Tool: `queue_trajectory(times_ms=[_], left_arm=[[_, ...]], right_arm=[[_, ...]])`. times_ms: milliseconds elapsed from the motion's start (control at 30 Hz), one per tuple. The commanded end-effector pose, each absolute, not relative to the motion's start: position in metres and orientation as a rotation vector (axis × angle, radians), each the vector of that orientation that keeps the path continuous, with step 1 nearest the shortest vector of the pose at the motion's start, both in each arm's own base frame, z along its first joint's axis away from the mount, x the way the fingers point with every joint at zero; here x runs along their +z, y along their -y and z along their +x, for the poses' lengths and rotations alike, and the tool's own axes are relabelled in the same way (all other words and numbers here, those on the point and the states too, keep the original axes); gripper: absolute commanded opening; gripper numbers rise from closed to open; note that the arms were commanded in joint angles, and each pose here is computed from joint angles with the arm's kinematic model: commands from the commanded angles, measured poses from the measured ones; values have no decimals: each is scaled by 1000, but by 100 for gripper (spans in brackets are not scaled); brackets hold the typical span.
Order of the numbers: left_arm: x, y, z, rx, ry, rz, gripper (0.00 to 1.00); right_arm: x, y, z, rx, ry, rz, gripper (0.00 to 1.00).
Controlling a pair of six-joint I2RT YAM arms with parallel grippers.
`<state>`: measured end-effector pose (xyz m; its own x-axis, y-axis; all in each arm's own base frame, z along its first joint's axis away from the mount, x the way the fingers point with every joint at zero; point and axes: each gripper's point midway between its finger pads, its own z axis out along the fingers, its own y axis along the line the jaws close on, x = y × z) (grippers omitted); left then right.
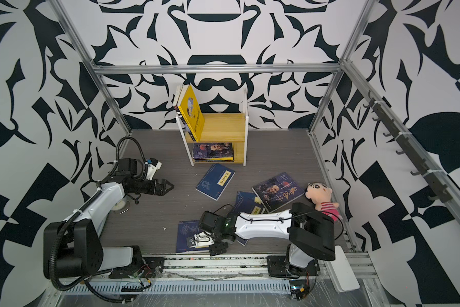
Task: Stacking books/files
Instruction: Move the book to the center of the table.
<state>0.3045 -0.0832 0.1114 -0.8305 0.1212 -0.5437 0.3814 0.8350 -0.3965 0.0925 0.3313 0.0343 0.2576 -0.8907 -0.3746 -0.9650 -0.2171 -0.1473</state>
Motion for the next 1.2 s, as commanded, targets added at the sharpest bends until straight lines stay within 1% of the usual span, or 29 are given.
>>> queue_trajectory(times_ms=[0,167,267,333,500,667,733,833,933,967,1033,1100,1167], left_arm=[[115,86,303,-690,-2502,411,100],[112,89,300,-685,-2511,453,100],[108,92,298,-669,-2522,500,100],[105,94,298,-667,-2539,511,100],[92,99,295,-658,-2604,538,99],[69,99,295,-605,-2706,542,95],[58,98,296,-583,-2761,524,93],[45,99,296,-572,-2836,491,88],[35,99,298,-528,-2904,461,88],[33,99,298,-533,-2925,439,87],[30,100,299,-545,-2956,393,86],[25,104,299,-577,-2990,347,79],[22,108,295,-617,-3018,323,76]], right_arm=[[34,-337,98,273,-1691,-2156,82],[26,-341,120,129,-1678,-2121,69],[21,-343,139,32,-1648,-2129,67],[22,-348,159,-8,-1655,-2082,63],[21,-366,200,-95,-1596,-2012,63],[24,-372,256,-248,-1602,-1880,66],[30,-370,267,-276,-1618,-1845,67],[44,-370,261,-210,-1630,-1813,67],[46,-365,237,-78,-1682,-1835,66],[47,-368,222,-9,-1683,-1858,66],[47,-370,203,45,-1679,-1886,66],[52,-376,189,114,-1677,-1880,62],[59,-384,183,199,-1684,-1849,57]])
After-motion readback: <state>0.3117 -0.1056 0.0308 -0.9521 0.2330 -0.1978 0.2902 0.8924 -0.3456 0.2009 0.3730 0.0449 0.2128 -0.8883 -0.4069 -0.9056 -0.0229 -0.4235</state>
